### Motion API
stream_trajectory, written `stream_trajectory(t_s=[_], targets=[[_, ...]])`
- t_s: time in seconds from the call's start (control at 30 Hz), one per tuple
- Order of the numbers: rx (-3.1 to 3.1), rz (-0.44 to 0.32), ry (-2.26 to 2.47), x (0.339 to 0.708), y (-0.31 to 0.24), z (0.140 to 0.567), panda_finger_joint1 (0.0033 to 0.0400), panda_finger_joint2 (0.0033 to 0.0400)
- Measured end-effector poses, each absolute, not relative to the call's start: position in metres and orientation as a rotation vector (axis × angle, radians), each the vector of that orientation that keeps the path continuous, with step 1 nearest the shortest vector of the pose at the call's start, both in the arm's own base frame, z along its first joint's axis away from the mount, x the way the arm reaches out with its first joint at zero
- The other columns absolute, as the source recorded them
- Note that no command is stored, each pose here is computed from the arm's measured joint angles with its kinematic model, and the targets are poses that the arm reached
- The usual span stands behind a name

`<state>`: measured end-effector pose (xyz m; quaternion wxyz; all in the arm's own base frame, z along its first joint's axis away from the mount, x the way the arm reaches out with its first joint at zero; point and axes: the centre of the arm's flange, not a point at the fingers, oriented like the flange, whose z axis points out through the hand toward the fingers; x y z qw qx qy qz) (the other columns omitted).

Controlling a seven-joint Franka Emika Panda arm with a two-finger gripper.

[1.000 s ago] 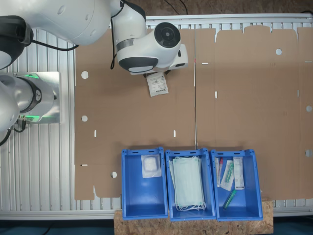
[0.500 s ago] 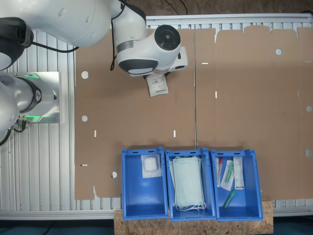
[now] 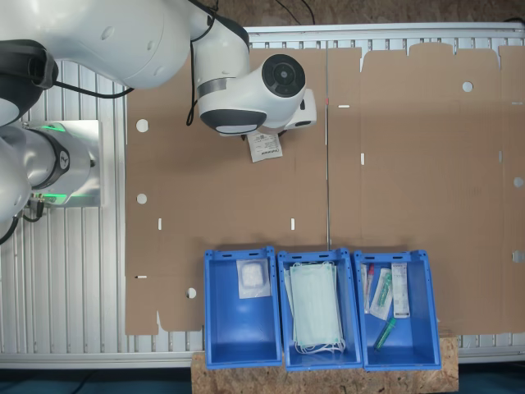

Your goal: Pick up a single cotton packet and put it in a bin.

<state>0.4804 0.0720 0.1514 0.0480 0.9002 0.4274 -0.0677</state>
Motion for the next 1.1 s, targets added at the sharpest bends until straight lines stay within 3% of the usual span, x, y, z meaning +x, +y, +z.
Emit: stream_trajectory(t_s=[1.1], targets=[[2.751, -0.221, 1.294, 0.482, 0.053, 0.149, 0.04, 0.04]])
